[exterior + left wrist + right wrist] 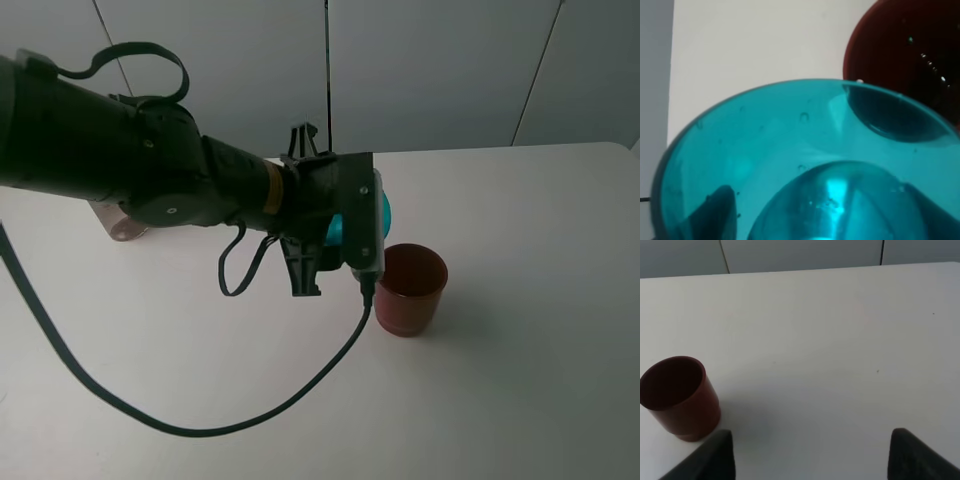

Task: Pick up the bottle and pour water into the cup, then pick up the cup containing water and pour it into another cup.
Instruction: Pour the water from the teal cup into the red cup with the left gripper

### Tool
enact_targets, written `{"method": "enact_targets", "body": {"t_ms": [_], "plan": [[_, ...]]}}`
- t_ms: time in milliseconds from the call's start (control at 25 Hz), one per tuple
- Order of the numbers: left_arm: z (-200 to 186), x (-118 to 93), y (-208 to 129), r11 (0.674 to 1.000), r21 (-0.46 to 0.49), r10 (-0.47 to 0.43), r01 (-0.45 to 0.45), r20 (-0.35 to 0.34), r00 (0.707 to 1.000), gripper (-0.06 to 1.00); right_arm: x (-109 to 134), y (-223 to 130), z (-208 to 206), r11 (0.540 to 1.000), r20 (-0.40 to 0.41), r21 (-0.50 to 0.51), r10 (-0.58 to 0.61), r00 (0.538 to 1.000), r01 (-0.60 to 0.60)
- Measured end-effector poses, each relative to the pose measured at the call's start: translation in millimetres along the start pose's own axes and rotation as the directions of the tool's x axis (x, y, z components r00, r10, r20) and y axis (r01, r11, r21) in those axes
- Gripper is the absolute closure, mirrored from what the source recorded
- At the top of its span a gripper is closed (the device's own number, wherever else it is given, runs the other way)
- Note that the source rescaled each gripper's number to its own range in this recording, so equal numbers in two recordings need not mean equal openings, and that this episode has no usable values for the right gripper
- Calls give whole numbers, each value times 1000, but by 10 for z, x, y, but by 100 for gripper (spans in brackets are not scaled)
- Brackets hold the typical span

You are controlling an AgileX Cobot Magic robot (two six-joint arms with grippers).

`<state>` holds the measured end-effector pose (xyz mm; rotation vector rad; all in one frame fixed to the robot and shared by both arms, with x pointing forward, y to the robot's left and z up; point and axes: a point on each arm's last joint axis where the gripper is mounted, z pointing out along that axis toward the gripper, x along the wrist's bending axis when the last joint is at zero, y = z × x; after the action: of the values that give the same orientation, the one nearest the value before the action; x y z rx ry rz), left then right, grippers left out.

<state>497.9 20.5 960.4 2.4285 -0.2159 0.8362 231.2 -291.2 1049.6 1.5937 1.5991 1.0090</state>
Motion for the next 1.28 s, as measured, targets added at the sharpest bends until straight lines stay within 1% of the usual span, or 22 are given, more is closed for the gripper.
{"method": "enact_targets", "body": {"t_ms": [200, 440, 640, 880, 1040, 1280], "plan": [[27, 53, 113, 998, 29, 53, -53, 1, 999, 93, 0, 0, 0, 1000, 0, 0, 0, 1000, 0], [140, -11, 166, 992, 66, 105, -107, 34, 994, 93, 0, 0, 0, 1000, 0, 0, 0, 1000, 0], [180, 4, 178, 987, 78, 136, -138, 35, 990, 93, 0, 0, 0, 1000, 0, 0, 0, 1000, 0], [232, -44, 188, 970, 122, 202, -209, 61, 977, 93, 0, 0, 0, 1000, 0, 0, 0, 1000, 0], [292, -45, 248, 960, 155, 226, -235, 72, 971, 93, 0, 0, 0, 1000, 0, 0, 0, 1000, 0], [314, -59, 340, 946, 176, 261, -271, 76, 962, 93, 0, 0, 0, 1000, 0, 0, 0, 1000, 0]]}}
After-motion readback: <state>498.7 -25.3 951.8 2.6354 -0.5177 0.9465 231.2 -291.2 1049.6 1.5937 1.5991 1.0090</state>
